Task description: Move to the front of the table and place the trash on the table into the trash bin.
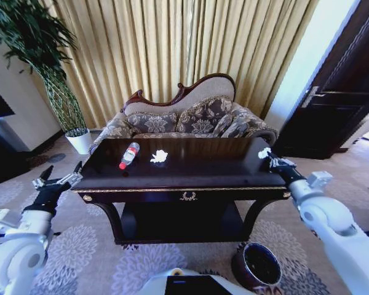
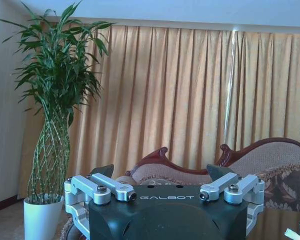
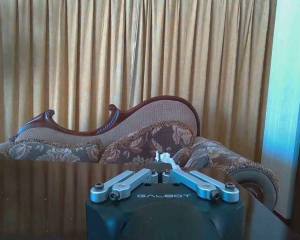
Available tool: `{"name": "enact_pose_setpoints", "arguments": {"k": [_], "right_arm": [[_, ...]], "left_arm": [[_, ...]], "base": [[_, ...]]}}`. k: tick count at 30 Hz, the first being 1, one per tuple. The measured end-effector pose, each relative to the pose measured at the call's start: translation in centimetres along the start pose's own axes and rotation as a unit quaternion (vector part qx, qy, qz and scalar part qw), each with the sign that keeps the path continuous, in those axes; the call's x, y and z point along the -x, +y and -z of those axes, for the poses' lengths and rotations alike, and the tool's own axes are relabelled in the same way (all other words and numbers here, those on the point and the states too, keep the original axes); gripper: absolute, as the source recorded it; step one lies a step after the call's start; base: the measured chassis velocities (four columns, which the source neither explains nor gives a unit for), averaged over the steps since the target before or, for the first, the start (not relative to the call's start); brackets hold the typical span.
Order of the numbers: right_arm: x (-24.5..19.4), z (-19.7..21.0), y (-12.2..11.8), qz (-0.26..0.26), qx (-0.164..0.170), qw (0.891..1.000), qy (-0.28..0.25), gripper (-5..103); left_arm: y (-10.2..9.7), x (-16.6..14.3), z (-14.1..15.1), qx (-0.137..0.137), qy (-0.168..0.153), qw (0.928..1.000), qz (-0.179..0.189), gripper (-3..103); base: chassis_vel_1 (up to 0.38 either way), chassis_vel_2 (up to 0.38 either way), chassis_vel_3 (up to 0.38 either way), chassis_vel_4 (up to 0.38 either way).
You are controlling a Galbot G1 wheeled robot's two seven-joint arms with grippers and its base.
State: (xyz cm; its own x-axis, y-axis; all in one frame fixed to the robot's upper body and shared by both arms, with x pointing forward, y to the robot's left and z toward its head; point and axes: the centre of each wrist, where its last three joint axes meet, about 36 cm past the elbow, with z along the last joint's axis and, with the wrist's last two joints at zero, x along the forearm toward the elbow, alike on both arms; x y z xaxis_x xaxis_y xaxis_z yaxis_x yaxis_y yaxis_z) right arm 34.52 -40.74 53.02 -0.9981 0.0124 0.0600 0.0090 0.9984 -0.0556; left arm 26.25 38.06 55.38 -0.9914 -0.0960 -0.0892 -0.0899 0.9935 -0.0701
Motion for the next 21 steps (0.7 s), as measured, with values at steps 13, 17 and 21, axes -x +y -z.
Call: {"name": "enact_pose_setpoints", "arguments": {"k": [13,17,21], "right_arm": [[-0.05,-0.17,0.70,0.002,0.005,1.000,0.007,0],[0.11,-0.37,0.61,0.001,0.003,1.000,0.010,0],[0.40,-0.44,0.65,0.002,0.003,1.000,0.009,0]], "left_arm": [[-0.23,0.60,-0.34,-0.001,0.011,0.9999,-0.008,100],[-0.28,0.60,-0.45,0.000,0.014,0.9999,-0.010,100],[-0.25,0.88,-0.33,0.003,0.013,0.9998,-0.013,100]], "base": [[0.000,0.000,0.000,0.000],[0.049,-0.047,-0.054,0.056],[0.099,-0.094,-0.085,0.096]]}}
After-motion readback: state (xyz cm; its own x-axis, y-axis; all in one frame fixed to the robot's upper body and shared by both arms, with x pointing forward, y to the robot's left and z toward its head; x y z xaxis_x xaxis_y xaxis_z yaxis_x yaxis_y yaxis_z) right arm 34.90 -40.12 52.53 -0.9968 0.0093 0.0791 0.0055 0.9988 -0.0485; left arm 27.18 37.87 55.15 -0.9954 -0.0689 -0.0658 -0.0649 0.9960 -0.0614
